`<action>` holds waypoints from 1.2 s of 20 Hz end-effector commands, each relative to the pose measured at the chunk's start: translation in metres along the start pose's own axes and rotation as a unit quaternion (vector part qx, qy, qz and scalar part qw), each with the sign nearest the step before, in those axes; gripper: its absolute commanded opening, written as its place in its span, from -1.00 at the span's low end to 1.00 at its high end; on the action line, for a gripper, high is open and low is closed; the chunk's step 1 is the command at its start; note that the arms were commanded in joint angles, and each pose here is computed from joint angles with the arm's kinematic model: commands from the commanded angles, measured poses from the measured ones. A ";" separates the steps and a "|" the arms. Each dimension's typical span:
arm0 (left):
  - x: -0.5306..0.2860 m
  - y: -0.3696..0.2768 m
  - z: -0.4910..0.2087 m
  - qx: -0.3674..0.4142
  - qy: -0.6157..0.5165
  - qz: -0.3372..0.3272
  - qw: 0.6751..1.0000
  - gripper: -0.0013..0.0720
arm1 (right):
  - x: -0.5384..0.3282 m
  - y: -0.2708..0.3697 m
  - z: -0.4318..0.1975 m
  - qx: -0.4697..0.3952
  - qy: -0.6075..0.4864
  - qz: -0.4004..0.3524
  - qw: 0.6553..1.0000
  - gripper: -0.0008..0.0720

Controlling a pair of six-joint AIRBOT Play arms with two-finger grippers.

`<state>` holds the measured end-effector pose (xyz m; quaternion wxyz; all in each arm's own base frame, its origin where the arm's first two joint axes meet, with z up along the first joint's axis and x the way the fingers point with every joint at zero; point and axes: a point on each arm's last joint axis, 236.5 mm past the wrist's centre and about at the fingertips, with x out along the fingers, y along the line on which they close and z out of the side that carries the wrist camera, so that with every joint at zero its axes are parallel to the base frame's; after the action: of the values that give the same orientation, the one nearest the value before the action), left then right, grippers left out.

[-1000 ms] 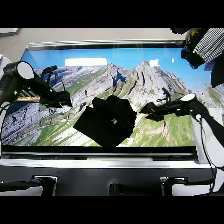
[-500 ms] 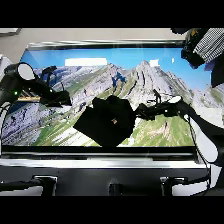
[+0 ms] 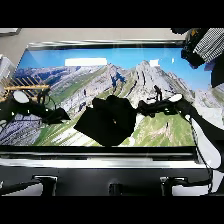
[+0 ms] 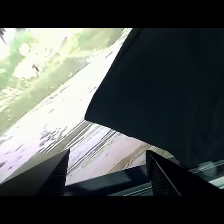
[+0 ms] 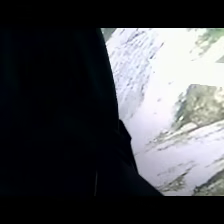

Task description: Fold the clothes and pants, and hang the long-sleeved shirts on hangers.

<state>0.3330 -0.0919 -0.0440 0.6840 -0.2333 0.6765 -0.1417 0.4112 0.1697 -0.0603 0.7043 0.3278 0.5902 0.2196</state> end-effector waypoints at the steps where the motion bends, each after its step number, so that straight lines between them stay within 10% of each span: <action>1: 0.031 0.016 -0.017 -0.019 -0.004 -0.048 0.999 0.51 | -0.006 0.010 -0.009 0.001 0.017 0.010 1.000 -0.88; 13: 0.067 0.008 0.002 -0.022 -0.028 -0.075 0.997 0.45 | -0.018 0.030 -0.037 -0.009 0.069 0.034 0.997 -0.88; 18: 0.078 -0.007 0.001 0.001 -0.024 -0.071 0.997 -0.92 | -0.034 0.047 -0.035 -0.033 0.050 0.040 0.997 -0.89; 24: -0.019 -0.068 0.075 0.079 -0.147 -0.095 0.981 -0.92 | -0.101 0.100 -0.008 -0.157 -0.057 0.011 0.986 -0.89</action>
<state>0.3818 -0.1345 -0.0529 0.7347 -0.2695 0.5857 -0.2111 0.3806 0.1813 0.0376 0.7221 0.2820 0.5560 0.2998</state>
